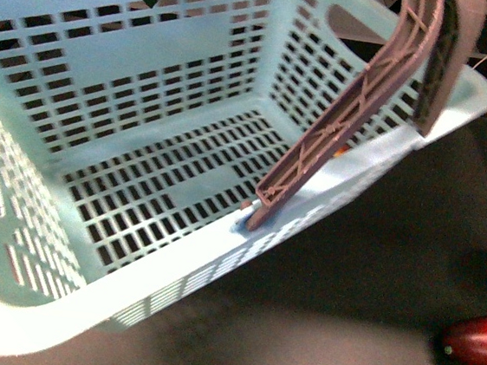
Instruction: Pick apple with right arm and hold basket with left
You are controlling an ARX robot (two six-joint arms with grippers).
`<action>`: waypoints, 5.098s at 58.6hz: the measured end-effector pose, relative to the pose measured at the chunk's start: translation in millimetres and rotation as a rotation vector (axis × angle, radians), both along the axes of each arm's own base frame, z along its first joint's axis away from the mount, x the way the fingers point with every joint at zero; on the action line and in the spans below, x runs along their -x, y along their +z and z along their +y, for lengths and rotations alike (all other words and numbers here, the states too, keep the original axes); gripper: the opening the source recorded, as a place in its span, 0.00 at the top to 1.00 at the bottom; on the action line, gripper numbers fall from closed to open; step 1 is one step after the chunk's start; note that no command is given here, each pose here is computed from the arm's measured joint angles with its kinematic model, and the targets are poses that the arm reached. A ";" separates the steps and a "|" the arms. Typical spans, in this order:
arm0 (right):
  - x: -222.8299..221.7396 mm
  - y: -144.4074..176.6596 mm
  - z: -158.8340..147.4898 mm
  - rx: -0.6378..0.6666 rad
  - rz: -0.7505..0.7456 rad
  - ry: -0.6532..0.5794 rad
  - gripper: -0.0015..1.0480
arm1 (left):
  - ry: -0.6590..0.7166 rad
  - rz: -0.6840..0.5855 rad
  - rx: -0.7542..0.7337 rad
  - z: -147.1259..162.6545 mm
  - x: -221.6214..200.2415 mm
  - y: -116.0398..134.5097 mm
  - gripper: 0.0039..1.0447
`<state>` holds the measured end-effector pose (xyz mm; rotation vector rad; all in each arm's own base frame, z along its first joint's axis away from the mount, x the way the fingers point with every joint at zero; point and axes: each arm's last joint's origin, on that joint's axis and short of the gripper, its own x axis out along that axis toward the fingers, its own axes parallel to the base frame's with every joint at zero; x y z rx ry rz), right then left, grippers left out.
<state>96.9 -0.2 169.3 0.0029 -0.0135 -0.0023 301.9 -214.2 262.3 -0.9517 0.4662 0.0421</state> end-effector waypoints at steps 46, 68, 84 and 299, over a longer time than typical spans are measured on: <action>0.0 0.0 0.0 0.000 0.000 0.000 0.08 | 0.576 0.046 0.272 164.7 -54.1 -88.0 0.85; 0.0 0.0 0.0 0.000 0.000 0.000 0.08 | 0.592 0.064 0.283 175.4 -63.8 -111.8 0.85; 0.0 0.0 0.0 0.000 0.000 0.000 0.08 | 0.617 0.071 0.286 168.6 -52.0 -125.0 0.85; 0.0 0.0 0.0 0.000 0.000 0.000 0.08 | -0.044 -0.465 -0.940 213.8 203.4 -95.0 0.97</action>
